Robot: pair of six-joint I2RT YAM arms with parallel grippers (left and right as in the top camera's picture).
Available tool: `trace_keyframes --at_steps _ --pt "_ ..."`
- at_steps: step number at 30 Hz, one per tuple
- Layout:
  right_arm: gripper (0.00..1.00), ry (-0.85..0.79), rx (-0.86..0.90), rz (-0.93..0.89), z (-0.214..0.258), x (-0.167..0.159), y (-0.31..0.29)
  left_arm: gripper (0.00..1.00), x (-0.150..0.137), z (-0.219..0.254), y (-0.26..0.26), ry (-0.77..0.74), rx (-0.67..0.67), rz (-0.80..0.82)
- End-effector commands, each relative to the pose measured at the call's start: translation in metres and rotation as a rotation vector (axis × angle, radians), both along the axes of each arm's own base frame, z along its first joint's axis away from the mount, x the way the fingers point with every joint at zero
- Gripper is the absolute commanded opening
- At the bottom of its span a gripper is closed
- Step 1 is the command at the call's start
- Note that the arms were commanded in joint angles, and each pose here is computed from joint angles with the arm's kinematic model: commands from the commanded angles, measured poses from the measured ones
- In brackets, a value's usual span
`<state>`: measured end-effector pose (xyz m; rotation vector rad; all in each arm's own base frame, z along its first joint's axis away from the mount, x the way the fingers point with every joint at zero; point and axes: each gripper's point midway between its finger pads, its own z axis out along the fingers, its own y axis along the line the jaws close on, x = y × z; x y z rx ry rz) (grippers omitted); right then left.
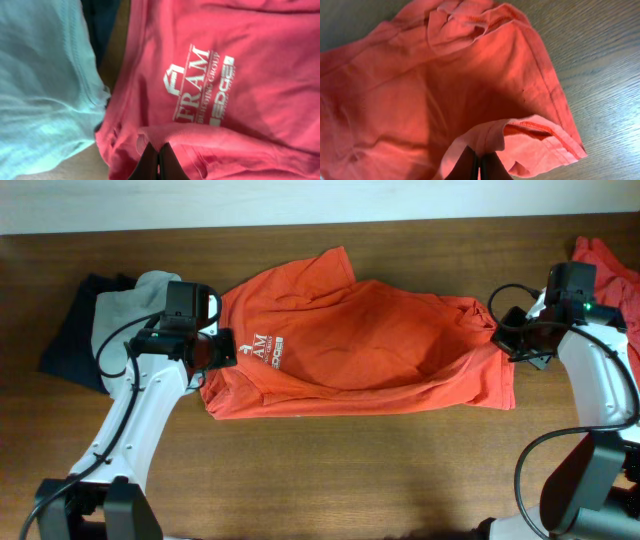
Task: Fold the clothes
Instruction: 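Grasp the red T-shirt's left and right side edges with both grippers, then lift the shirt high with both grippers and flip it over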
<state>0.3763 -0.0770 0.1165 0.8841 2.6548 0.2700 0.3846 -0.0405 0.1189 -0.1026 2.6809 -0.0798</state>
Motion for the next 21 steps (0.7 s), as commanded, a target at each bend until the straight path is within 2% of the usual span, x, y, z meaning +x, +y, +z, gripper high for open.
trace_keyframes --at_steps 1,11,14,21 --pt "0.05 -0.014 -0.034 -0.049 0.003 0.005 -0.01 0.0 0.01 0.004 0.013 -0.04 0.059 0.024" --pt "0.04 0.006 -0.051 -0.053 -0.002 0.004 -0.014 0.0 0.014 0.013 0.012 -0.07 0.055 0.021" --pt "0.04 -0.048 -0.04 0.026 0.017 0.009 -0.006 0.0 0.012 0.045 -0.005 -0.098 -0.012 -0.062" --pt "0.04 -0.157 -0.059 0.036 0.06 0.006 -0.002 0.0 0.014 0.114 -0.006 -0.225 -0.008 -0.097"
